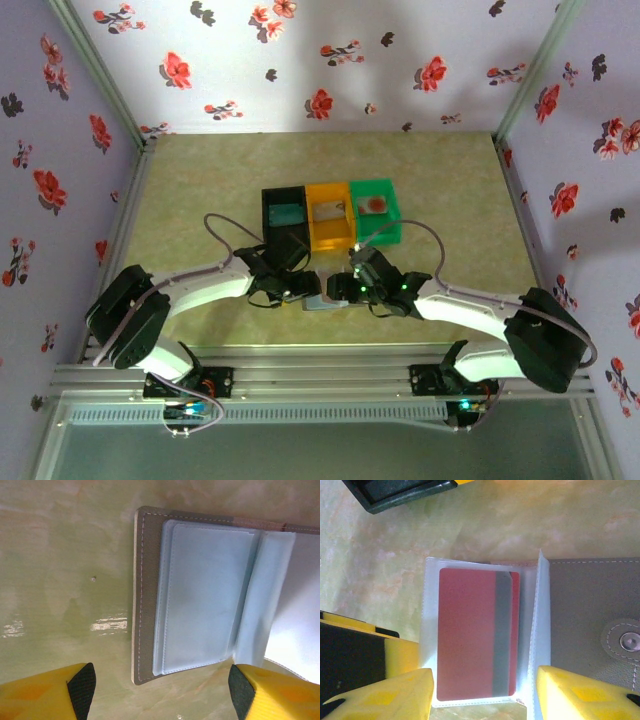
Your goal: Take the credit cards out of the card holder
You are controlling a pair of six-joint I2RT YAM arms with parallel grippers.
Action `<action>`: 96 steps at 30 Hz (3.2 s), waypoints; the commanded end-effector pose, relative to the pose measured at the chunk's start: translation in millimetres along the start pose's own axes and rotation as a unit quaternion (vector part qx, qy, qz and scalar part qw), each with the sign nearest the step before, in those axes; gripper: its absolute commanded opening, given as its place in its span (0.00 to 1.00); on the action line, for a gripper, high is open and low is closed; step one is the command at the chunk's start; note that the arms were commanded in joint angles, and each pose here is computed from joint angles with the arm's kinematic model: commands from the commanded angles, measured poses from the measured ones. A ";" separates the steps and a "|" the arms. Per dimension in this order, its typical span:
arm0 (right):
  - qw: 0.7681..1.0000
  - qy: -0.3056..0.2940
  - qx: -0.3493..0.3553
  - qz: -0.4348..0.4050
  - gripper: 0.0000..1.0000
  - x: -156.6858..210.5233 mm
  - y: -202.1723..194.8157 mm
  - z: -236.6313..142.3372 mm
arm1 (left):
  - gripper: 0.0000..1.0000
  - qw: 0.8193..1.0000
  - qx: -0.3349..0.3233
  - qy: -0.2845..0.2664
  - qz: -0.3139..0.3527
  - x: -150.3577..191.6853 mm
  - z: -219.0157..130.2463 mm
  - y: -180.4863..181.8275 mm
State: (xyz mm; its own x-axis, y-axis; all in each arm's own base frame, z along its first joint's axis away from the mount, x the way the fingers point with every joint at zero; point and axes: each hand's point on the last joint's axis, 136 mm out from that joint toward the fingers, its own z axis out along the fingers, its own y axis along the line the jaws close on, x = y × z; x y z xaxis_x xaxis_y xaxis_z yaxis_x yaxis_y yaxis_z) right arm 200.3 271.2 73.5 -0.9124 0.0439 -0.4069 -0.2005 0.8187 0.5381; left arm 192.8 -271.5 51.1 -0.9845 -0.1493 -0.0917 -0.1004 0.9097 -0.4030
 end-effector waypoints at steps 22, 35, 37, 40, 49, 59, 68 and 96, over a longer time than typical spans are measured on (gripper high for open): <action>1.000 -0.028 0.001 0.004 0.63 -4.8 -11.9 -18.5 | 0.74 1.000 0.018 0.004 0.001 -6.1 0.9 -14.7; 0.998 -0.043 -0.043 -0.017 0.63 -0.3 1.2 -18.2 | 0.72 0.999 0.031 0.009 -0.003 -5.7 3.2 -21.1; 0.997 -0.051 -0.054 -0.028 0.62 -0.7 4.1 -20.3 | 0.72 0.999 0.032 0.008 -0.003 -6.4 2.1 -22.3; 0.996 -0.052 -0.059 -0.048 0.58 1.1 9.1 -22.3 | 0.72 1.000 0.030 0.007 -0.003 -7.2 1.6 -22.2; 0.994 -0.048 -0.038 -0.089 0.54 17.5 -3.9 -12.2 | 0.71 1.000 0.029 0.009 -0.003 -7.7 2.6 -23.0; 0.978 -0.088 0.018 -0.186 0.62 21.7 -12.9 -10.7 | 0.71 1.000 0.025 0.011 0.000 -6.7 3.0 -21.3; 0.971 -0.094 0.007 -0.217 0.62 28.8 -9.9 -4.7 | 0.71 1.000 0.024 0.015 -0.001 -6.3 6.9 -21.5; 0.960 -0.081 0.075 -0.256 0.57 37.7 -34.9 4.8 | 0.71 1.000 0.018 0.018 -0.002 -6.1 10.6 -16.7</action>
State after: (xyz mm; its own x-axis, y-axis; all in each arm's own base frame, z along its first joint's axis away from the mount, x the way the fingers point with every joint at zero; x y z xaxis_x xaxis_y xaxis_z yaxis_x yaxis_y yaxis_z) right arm 168.3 253.6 30.4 -0.6572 -0.3137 -0.6854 -0.5646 0.8073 0.1719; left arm 201.6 -292.5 51.0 -0.9883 -0.1364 -0.0681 -0.0922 0.8907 -0.4451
